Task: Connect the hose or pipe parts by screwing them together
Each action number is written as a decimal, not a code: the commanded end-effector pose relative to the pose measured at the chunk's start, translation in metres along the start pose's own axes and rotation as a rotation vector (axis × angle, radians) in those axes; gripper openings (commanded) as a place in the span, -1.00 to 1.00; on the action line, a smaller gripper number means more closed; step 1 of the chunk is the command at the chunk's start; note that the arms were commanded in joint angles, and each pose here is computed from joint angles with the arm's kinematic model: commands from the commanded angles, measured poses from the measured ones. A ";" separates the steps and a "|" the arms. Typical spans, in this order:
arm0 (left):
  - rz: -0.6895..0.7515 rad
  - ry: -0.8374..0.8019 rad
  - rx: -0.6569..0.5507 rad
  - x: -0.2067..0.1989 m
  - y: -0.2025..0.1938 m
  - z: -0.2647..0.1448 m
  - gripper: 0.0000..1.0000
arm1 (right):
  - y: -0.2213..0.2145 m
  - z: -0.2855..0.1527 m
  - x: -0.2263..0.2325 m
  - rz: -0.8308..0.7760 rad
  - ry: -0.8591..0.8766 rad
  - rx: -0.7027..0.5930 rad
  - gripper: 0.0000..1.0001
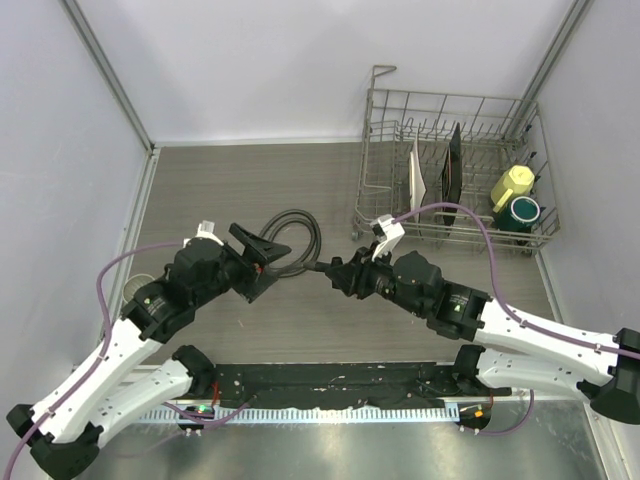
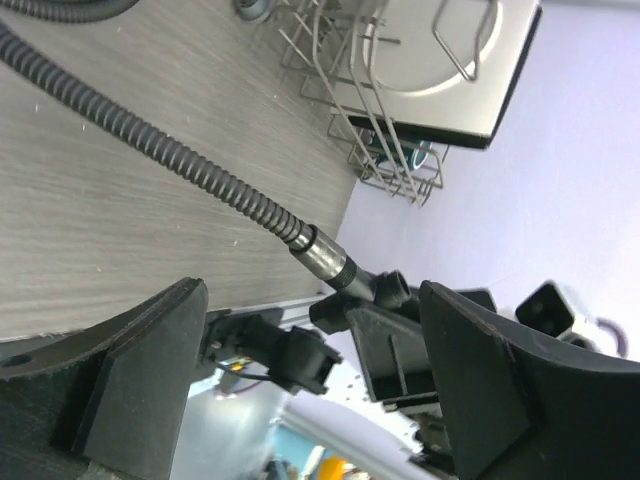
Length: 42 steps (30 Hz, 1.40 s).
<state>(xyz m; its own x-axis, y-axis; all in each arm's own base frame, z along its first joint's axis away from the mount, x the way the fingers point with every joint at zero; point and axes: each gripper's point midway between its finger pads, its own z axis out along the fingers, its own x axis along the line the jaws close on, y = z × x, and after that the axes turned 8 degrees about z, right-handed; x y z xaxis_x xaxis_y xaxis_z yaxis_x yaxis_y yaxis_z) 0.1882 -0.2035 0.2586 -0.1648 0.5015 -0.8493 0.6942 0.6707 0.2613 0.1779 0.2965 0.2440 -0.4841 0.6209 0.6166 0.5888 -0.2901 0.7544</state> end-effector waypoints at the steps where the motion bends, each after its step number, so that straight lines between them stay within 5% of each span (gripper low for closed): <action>1: -0.248 0.116 -0.018 0.015 0.001 0.016 0.76 | 0.032 0.001 0.023 -0.031 0.099 -0.131 -0.99; 13: -0.271 0.148 -0.013 0.016 -0.002 0.046 0.40 | 0.020 0.014 0.027 -0.033 0.109 -0.083 -0.99; 23: -0.322 0.168 0.020 0.027 -0.015 0.062 0.38 | 0.014 0.018 0.032 -0.003 0.134 -0.086 -0.99; 28: -0.327 0.116 0.017 0.013 -0.012 0.063 -0.01 | 0.011 0.018 0.032 -0.005 0.129 -0.083 -0.98; 35: -0.323 0.092 0.048 0.008 -0.018 0.065 -0.05 | 0.006 0.020 0.028 -0.008 0.113 -0.076 -0.99; 37: -0.310 0.086 0.049 0.008 -0.019 0.065 -0.35 | 0.004 0.021 0.027 -0.004 0.111 -0.073 -0.98; 42: -0.295 0.062 0.036 0.006 -0.017 0.065 -0.67 | 0.003 0.024 0.028 0.006 0.105 -0.066 -0.99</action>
<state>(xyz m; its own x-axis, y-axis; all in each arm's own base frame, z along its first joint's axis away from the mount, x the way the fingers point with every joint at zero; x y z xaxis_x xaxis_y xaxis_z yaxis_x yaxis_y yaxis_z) 0.2184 -0.2371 0.2002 -0.4774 0.3537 -0.8044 0.6097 0.7925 -0.0134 0.1795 0.3196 0.2290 -0.5360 0.6062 0.5876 0.5681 -0.2559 0.7822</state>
